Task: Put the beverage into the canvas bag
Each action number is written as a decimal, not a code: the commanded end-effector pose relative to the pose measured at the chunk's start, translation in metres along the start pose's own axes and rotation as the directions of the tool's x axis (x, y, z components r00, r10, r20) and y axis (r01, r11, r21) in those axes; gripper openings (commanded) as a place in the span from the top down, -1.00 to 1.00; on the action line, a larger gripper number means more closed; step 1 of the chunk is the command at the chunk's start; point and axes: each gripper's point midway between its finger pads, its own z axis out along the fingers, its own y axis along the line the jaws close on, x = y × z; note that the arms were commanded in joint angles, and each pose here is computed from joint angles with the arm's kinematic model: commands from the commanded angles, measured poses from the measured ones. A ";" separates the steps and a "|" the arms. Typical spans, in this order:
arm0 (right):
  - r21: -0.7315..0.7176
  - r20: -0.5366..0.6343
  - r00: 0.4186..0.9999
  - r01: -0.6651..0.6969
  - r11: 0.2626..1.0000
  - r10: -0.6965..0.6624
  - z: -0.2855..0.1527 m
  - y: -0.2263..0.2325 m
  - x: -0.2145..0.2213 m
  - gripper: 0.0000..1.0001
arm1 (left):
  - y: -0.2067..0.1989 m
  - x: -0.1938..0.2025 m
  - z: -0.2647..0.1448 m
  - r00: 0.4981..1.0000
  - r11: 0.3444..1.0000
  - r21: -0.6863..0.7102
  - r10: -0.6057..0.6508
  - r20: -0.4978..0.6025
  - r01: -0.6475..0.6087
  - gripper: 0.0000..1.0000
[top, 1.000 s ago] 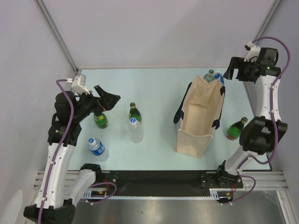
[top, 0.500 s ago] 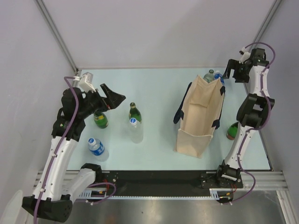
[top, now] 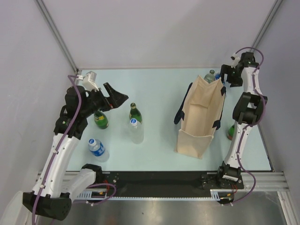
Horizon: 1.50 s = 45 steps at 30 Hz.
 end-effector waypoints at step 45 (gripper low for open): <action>-0.289 0.346 0.934 0.018 0.957 0.087 -0.142 0.057 -0.091 0.95 | -0.115 -0.041 0.024 0.999 0.962 0.272 0.019 0.044 -0.030 -0.99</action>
